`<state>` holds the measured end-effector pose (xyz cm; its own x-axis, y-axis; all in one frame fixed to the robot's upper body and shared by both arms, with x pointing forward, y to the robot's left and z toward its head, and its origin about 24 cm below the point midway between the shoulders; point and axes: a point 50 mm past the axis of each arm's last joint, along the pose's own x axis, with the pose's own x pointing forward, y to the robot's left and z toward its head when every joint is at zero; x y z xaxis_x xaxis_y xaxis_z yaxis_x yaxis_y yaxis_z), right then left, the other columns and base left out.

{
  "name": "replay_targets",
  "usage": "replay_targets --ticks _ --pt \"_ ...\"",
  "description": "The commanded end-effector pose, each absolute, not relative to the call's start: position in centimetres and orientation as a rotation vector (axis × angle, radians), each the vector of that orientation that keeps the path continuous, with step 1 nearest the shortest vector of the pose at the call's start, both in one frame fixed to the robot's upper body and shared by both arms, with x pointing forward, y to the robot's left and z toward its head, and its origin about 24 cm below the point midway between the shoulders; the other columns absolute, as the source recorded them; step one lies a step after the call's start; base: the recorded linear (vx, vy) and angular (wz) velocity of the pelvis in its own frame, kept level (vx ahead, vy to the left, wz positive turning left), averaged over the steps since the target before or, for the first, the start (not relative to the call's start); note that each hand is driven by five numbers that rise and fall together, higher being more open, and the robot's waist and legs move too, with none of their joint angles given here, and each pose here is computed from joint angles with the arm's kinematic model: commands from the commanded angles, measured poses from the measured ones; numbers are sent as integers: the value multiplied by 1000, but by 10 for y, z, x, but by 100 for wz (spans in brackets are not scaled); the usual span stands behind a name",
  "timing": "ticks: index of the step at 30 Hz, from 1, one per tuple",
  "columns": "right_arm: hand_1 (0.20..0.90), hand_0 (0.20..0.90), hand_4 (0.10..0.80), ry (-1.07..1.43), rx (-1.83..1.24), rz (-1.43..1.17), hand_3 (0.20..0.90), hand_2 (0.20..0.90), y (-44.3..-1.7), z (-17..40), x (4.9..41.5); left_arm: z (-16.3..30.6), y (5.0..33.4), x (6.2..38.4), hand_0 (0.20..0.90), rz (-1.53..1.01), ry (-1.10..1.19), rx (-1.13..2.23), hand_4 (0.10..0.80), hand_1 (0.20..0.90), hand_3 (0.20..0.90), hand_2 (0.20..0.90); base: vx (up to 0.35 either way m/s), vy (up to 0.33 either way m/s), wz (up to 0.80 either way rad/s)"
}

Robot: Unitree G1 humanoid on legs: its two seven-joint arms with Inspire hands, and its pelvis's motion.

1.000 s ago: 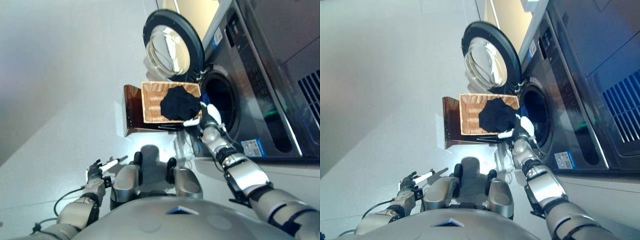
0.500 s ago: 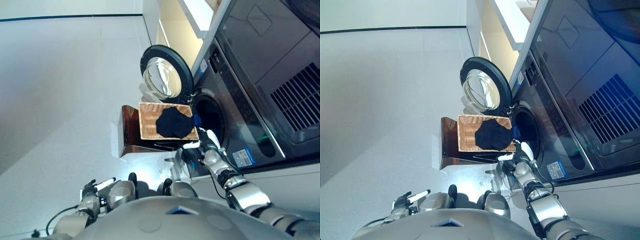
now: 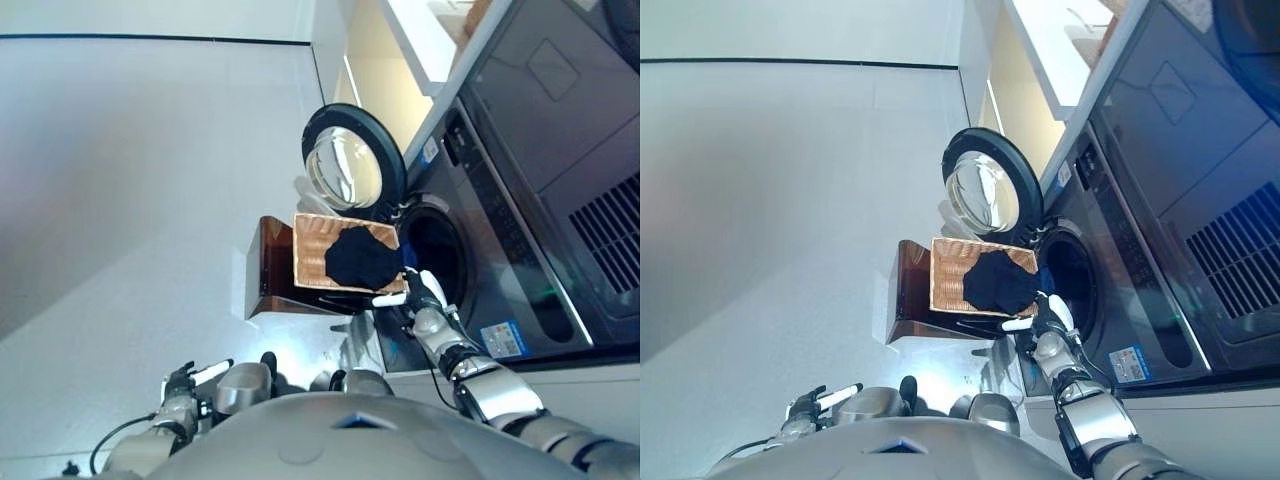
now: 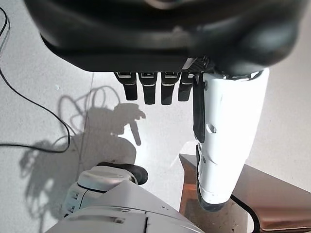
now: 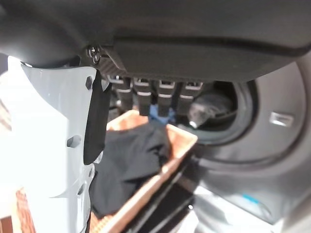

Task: Pick up the clothes and place them into the washing machine

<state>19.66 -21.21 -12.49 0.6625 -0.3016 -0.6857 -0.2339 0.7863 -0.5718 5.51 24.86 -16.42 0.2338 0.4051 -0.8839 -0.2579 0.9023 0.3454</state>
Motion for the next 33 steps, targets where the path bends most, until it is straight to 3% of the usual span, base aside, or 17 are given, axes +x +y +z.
replay_targets --ticks 1,8,18,33 --pt "900 900 800 673 -652 -139 900 900 -222 -95 234 -153 276 66 900 468 1194 224 800 900 900 900 100 99 15" --pt "900 900 800 732 -642 -175 900 900 -238 -102 218 -151 282 71 900 481 1186 240 800 900 900 900 157 -14 28" --pt "900 900 800 680 -690 -111 900 900 -225 -96 230 -155 285 40 900 585 1315 207 800 900 900 900 150 -168 12" --pt "900 900 800 616 -743 -91 900 900 -226 -86 241 -163 257 48 900 549 1303 133 800 900 900 900 82 -216 0"
